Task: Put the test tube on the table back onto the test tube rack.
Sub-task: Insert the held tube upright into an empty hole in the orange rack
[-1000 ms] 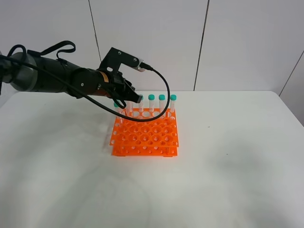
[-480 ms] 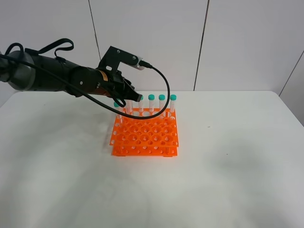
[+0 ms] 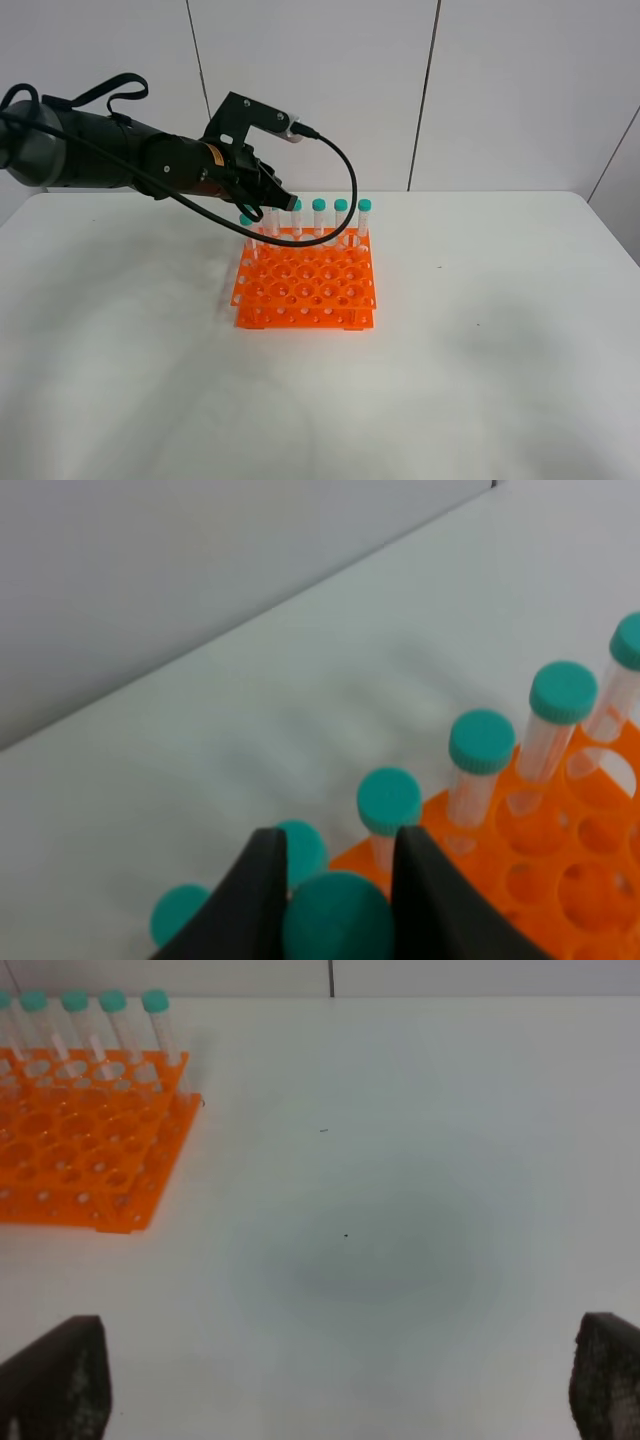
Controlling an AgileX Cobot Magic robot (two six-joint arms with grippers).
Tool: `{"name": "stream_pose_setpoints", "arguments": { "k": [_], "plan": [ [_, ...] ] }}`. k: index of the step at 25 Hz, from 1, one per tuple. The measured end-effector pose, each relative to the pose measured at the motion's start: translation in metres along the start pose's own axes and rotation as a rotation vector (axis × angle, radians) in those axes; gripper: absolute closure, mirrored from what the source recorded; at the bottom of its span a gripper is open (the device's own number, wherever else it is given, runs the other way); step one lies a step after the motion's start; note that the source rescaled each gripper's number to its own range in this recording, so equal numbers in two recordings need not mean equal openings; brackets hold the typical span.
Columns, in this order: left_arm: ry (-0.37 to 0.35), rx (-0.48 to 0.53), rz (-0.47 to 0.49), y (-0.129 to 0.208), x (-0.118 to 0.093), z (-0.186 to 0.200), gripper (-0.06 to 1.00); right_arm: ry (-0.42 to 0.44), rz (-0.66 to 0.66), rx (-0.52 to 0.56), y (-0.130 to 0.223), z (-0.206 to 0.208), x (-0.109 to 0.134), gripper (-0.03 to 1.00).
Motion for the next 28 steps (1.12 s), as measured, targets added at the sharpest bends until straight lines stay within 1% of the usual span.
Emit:
{"name": "stream_pose_setpoints", "arguments": {
  "k": [4, 9, 16, 20, 28],
  "plan": [
    [0.006, 0.011, 0.015, 0.0050, -0.0024, -0.0050, 0.94, 0.000, 0.000, 0.000, 0.0000, 0.0000, 0.0000, -0.03],
    [-0.005, -0.017, 0.019, 0.0009, -0.0008, -0.0050, 0.94, 0.000, 0.000, 0.000, 0.0000, 0.0000, 0.0000, -0.03],
    [-0.007, -0.021, 0.020, 0.0003, -0.0005, -0.0049, 0.94, 0.000, 0.000, 0.000, 0.0000, 0.0000, 0.0000, -0.03],
    [0.002, 0.001, 0.020, 0.0035, -0.0018, -0.0050, 0.94, 0.000, 0.000, 0.000, 0.0000, 0.0000, 0.0000, -0.03],
    [0.004, 0.006, 0.024, 0.0042, -0.0021, -0.0050, 0.94, 0.000, 0.000, 0.000, 0.0000, 0.0000, 0.0000, -0.03]
  ]
}}
Point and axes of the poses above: a point on each arm's last joint axis where the gripper is mounted, z pointing back along that axis away from the gripper, x along the wrist's bending axis when the last joint is at zero, y = z × x, the point moved 5 cm from there along -z, pointing out along that axis toward the gripper, and after that the axes turned 15 degrees about -z, right-handed, at the moved point
